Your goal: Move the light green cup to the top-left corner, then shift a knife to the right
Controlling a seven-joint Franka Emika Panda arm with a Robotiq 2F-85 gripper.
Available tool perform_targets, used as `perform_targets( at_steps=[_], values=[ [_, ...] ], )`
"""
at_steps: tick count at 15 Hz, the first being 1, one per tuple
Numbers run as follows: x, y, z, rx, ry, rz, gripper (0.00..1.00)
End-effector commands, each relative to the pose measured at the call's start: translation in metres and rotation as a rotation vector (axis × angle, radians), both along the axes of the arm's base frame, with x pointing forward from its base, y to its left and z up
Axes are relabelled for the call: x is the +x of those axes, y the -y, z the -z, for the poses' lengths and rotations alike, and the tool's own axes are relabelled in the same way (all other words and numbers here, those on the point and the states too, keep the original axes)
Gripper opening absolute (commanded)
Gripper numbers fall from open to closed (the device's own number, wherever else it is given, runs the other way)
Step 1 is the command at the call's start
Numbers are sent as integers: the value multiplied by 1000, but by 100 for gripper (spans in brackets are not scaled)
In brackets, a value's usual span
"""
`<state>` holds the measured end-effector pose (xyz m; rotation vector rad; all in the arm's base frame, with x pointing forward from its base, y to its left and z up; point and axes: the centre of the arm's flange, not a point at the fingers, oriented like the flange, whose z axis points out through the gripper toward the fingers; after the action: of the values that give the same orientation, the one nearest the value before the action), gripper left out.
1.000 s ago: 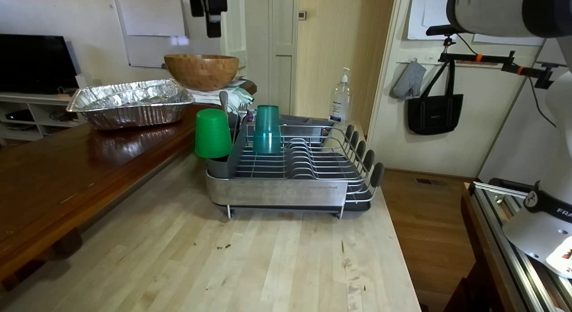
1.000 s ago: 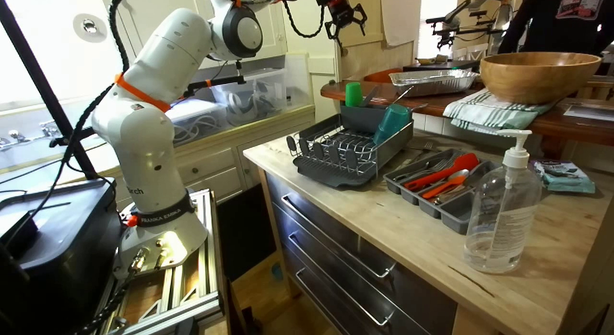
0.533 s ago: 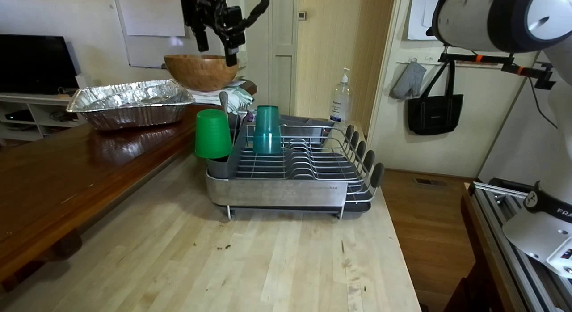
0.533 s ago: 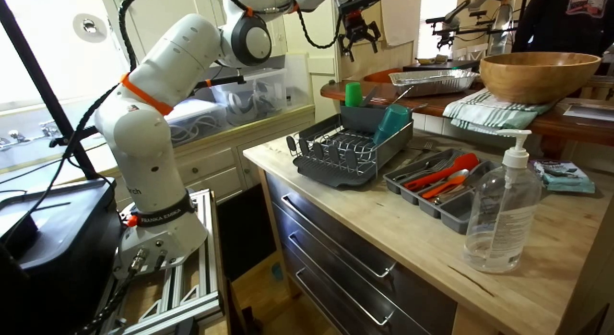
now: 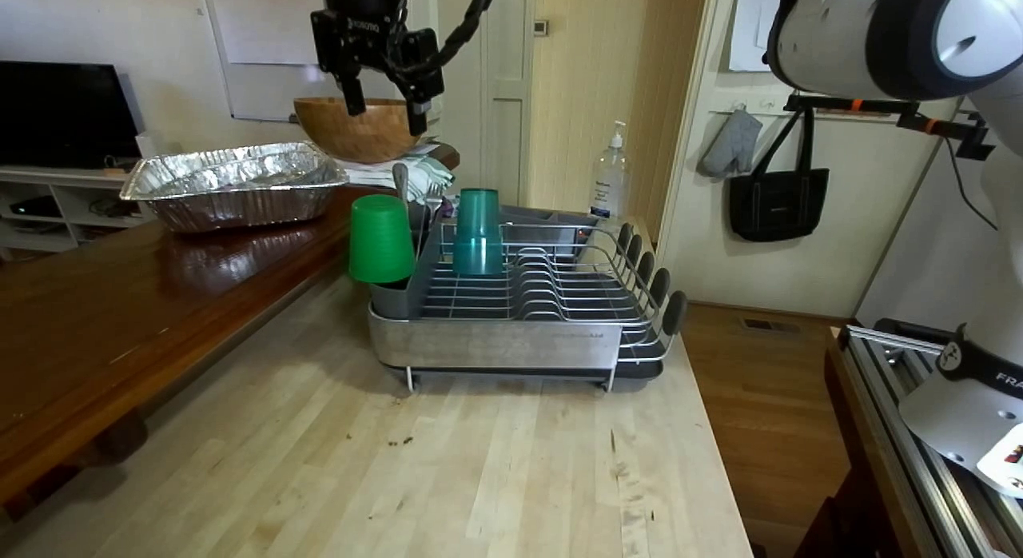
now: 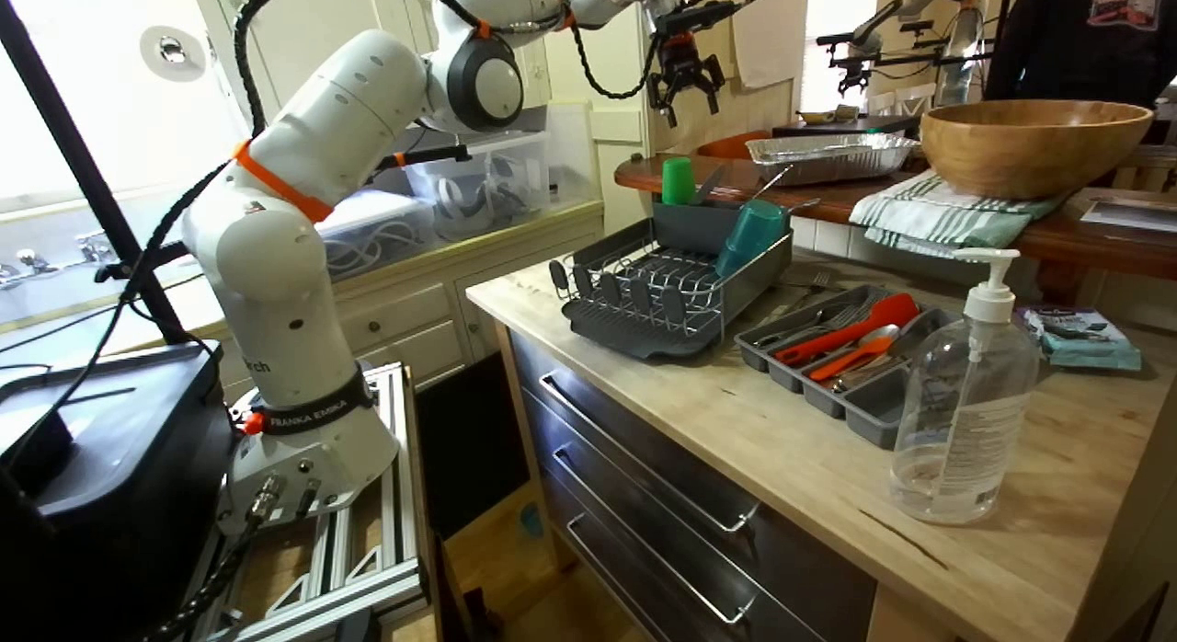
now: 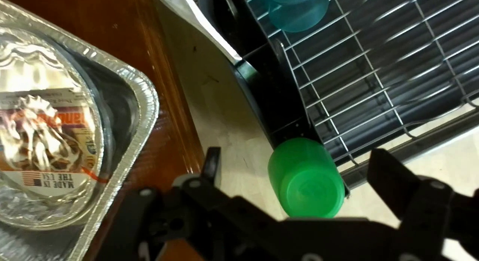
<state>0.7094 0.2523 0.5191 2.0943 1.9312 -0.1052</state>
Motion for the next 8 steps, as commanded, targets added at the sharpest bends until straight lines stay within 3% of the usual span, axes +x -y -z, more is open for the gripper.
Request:
perform_targets(
  at_steps=[1, 8],
  values=[
    [2, 24, 29, 5, -126, -152, 100],
    [-10, 48, 55, -53, -315, -317, 100]
  ],
)
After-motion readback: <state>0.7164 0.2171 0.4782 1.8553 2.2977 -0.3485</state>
